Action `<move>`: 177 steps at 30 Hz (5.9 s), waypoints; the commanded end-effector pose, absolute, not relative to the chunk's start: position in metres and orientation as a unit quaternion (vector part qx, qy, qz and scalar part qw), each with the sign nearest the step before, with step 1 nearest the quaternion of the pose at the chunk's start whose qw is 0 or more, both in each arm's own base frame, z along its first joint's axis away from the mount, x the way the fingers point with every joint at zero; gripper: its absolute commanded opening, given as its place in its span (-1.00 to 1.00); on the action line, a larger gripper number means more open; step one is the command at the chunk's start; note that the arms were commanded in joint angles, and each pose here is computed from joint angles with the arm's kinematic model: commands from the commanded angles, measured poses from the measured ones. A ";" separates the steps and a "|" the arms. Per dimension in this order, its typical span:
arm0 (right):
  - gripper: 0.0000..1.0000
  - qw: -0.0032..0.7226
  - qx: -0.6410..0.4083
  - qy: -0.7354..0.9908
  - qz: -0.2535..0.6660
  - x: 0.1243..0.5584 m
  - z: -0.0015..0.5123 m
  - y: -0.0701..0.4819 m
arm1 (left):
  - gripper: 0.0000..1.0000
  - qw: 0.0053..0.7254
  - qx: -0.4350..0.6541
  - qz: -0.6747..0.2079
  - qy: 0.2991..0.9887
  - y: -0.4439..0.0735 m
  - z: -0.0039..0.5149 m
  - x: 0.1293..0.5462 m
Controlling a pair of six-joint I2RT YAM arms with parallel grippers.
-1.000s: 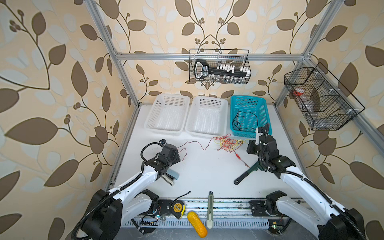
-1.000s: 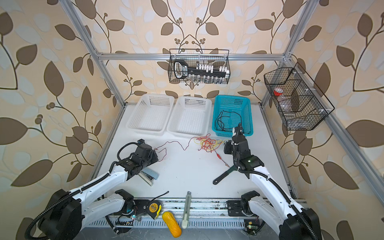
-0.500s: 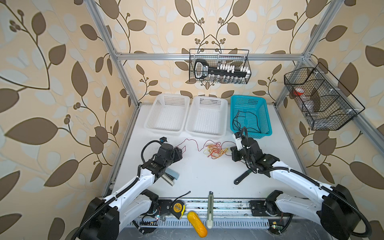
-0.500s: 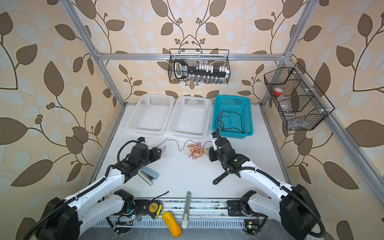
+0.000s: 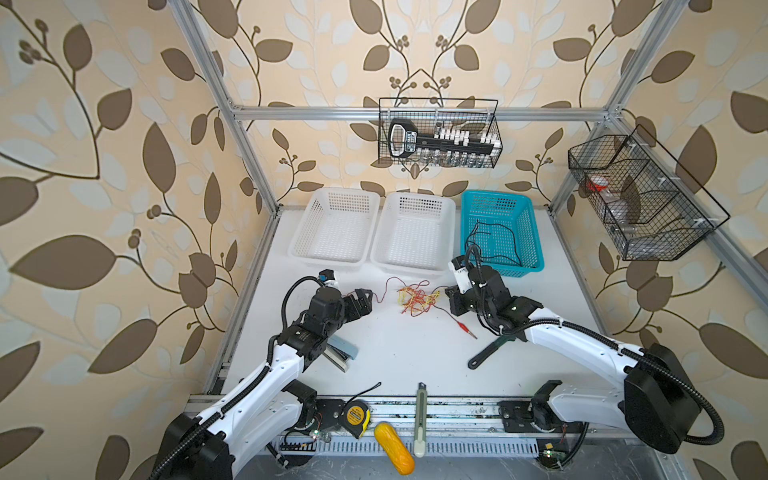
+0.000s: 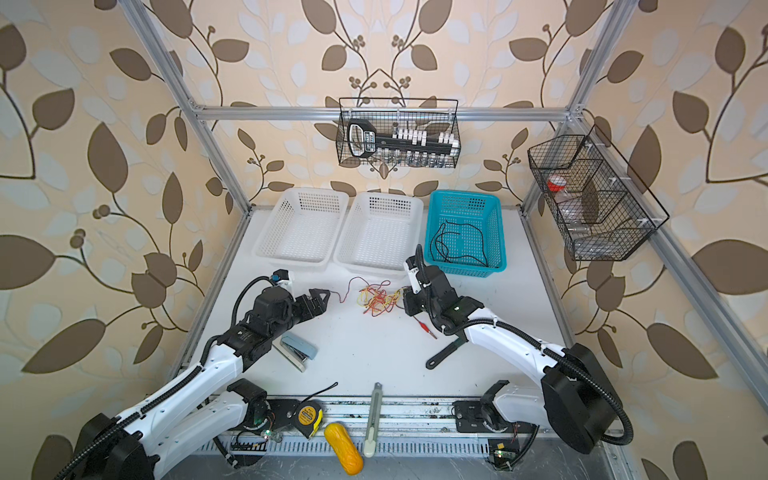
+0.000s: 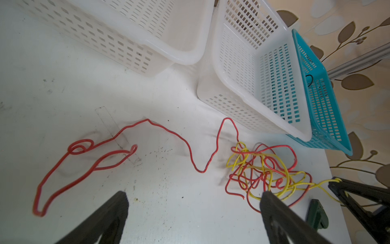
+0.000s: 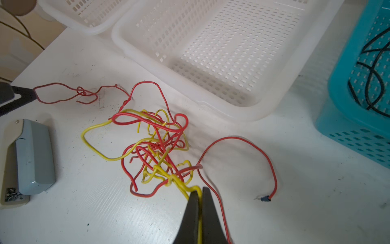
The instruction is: Untangle the cables
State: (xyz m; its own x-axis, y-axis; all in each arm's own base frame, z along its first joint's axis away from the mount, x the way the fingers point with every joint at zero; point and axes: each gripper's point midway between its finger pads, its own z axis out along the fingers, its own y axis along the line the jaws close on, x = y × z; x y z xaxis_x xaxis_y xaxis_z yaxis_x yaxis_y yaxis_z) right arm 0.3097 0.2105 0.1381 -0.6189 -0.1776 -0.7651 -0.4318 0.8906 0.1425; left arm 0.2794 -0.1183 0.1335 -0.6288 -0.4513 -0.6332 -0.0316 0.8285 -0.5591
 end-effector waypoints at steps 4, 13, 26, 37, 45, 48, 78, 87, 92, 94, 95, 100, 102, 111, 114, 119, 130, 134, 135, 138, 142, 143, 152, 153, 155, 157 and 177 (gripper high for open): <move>-1.00 0.411 -0.180 0.874 0.188 0.316 0.154 0.228 | 0.86 0.449 -0.070 -0.325 0.829 -0.149 0.182 0.288; -1.00 0.422 -0.174 0.862 0.222 0.320 0.167 0.240 | 0.77 0.411 -0.008 -0.345 0.844 -0.202 0.179 0.295; -1.00 0.427 -0.211 0.845 0.243 0.305 0.173 0.262 | 0.20 0.364 -0.008 -0.356 0.861 -0.245 0.150 0.311; -1.00 0.455 -0.187 0.843 0.216 0.307 0.177 0.248 | -1.00 0.338 -0.024 -0.333 0.880 -0.245 0.124 0.312; -1.00 0.459 -0.130 0.873 0.100 0.315 0.162 0.190 | -1.00 0.343 -0.048 -0.279 0.896 -0.221 0.111 0.309; -1.00 0.448 -0.097 0.885 0.085 0.316 0.154 0.162 | -1.00 0.348 -0.062 -0.252 0.901 -0.208 0.108 0.307; -1.00 0.457 -0.082 0.878 0.113 0.310 0.162 0.132 | -1.00 0.372 -0.057 -0.232 0.897 -0.182 0.121 0.297; -1.00 0.462 -0.117 0.871 0.120 0.309 0.165 0.158 | -1.00 0.389 -0.058 -0.245 0.887 -0.182 0.131 0.296; -1.00 0.452 -0.077 0.887 0.052 0.313 0.151 0.132 | -1.00 0.405 -0.066 -0.242 0.879 -0.176 0.145 0.296; -1.00 0.445 -0.053 0.893 0.030 0.314 0.145 0.117 | -1.00 0.415 -0.070 -0.239 0.875 -0.172 0.153 0.295; -1.00 0.439 -0.037 0.897 0.021 0.314 0.141 0.107 | -1.00 0.420 -0.073 -0.236 0.873 -0.168 0.157 0.294; -1.00 0.426 0.026 0.905 0.001 0.313 0.126 0.067 | -1.00 0.448 -0.086 -0.225 0.861 -0.153 0.176 0.288; -1.00 0.427 0.040 0.903 -0.018 0.312 0.123 0.055 | -1.00 0.460 -0.094 -0.217 0.856 -0.144 0.183 0.285; -1.00 0.420 0.072 0.904 -0.045 0.309 0.116 0.035 | -1.00 0.486 -0.114 -0.177 0.848 -0.112 0.195 0.274; -1.00 0.413 0.080 0.906 -0.054 0.309 0.113 0.030 | -1.00 0.490 -0.125 -0.168 0.846 -0.100 0.198 0.273; -1.00 0.411 0.086 0.906 -0.061 0.309 0.113 0.026 | -1.00 0.489 -0.138 -0.164 0.846 -0.088 0.198 0.273; -1.00 0.402 0.098 0.909 -0.043 0.312 0.111 0.023 | -1.00 0.498 -0.146 -0.153 0.841 -0.072 0.207 0.273; -1.00 0.408 0.065 0.911 0.011 0.317 0.114 0.045 | -1.00 0.501 -0.116 -0.203 0.833 -0.093 0.212 0.277; -1.00 0.408 0.054 0.911 0.028 0.318 0.114 0.052 | -1.00 0.502 -0.109 -0.216 0.830 -0.098 0.213 0.278; -1.00 0.409 0.033 0.911 0.042 0.319 0.114 0.067 | -1.00 0.505 -0.092 -0.246 0.822 -0.110 0.217 0.280; -1.00 0.405 -0.011 0.913 0.046 0.320 0.111 0.092 | -1.00 0.502 -0.072 -0.284 0.814 -0.126 0.220 0.282; -1.00 0.403 -0.021 0.914 0.047 0.320 0.110 0.098 | -1.00 0.501 -0.068 -0.291 0.812 -0.129 0.221 0.283; -1.00 0.418 -0.024 0.907 0.044 0.325 0.120 0.113 | -0.86 0.481 -0.089 -0.268 0.830 -0.124 0.203 0.288; -1.00 0.423 -0.021 0.905 0.045 0.326 0.124 0.112 | -0.84 0.479 -0.092 -0.261 0.833 -0.122 0.200 0.288; -1.00 0.431 -0.023 0.901 0.047 0.326 0.130 0.112 | -0.80 0.478 -0.095 -0.256 0.835 -0.120 0.196 0.287; -1.00 0.434 -0.026 0.899 0.050 0.326 0.134 0.113 | -0.87 0.477 -0.095 -0.254 0.836 -0.119 0.194 0.287; 0.09 0.457 -0.158 0.860 0.163 0.320 0.178 0.178 | -1.00 0.511 -0.021 -0.330 0.793 -0.152 0.224 0.293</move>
State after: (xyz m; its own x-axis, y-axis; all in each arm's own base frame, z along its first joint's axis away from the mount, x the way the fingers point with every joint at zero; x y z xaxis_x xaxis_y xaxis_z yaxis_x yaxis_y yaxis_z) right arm 0.3108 0.1632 0.1509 -0.6045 -0.1076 -0.7893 -0.3655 0.9178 0.1548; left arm 0.2879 -0.1439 0.1969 -0.5393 -0.3705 -0.7563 0.2062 0.8126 -0.5451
